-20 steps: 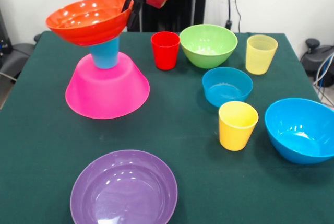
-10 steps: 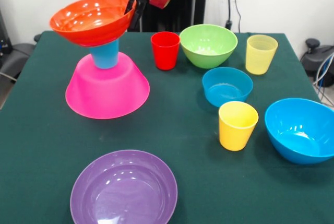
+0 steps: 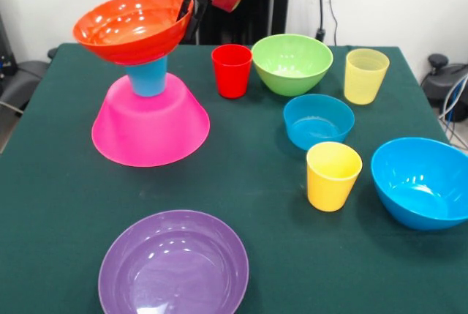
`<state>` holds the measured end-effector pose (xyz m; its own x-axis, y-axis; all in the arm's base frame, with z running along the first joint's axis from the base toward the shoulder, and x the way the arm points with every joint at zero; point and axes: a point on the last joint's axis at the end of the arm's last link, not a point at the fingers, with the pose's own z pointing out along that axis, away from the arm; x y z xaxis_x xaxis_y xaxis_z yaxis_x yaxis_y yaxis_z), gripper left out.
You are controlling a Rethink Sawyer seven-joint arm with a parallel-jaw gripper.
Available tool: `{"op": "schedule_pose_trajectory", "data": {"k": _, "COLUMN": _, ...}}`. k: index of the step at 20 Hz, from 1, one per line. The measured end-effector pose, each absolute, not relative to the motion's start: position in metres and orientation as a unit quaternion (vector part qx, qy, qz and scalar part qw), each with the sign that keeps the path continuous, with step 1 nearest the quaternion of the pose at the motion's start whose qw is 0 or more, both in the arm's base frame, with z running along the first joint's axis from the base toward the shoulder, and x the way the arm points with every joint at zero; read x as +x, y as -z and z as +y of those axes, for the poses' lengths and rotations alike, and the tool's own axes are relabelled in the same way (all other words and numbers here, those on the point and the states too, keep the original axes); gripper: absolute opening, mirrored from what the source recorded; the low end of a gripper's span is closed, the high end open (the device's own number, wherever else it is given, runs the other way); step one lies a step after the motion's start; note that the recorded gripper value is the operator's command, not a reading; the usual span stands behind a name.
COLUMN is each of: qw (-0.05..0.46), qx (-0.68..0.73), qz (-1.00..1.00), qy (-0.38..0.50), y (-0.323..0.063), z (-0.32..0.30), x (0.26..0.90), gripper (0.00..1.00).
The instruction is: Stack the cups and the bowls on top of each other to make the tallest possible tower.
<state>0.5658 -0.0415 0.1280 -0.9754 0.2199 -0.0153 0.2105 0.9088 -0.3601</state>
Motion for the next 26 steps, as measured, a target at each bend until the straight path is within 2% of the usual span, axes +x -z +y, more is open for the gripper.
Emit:
{"op": "schedule_pose_trajectory", "data": {"k": 18, "qw": 0.001, "qx": -0.118, "qz": -0.979, "qy": -0.167, "y": -0.136, "z": -0.045, "x": 0.576, "gripper": 0.00}}
{"op": "schedule_pose_trajectory", "data": {"k": 26, "qw": -0.009, "qx": -0.131, "qz": -0.978, "qy": -0.159, "y": -0.151, "z": -0.056, "x": 0.582, "gripper": 0.00}}
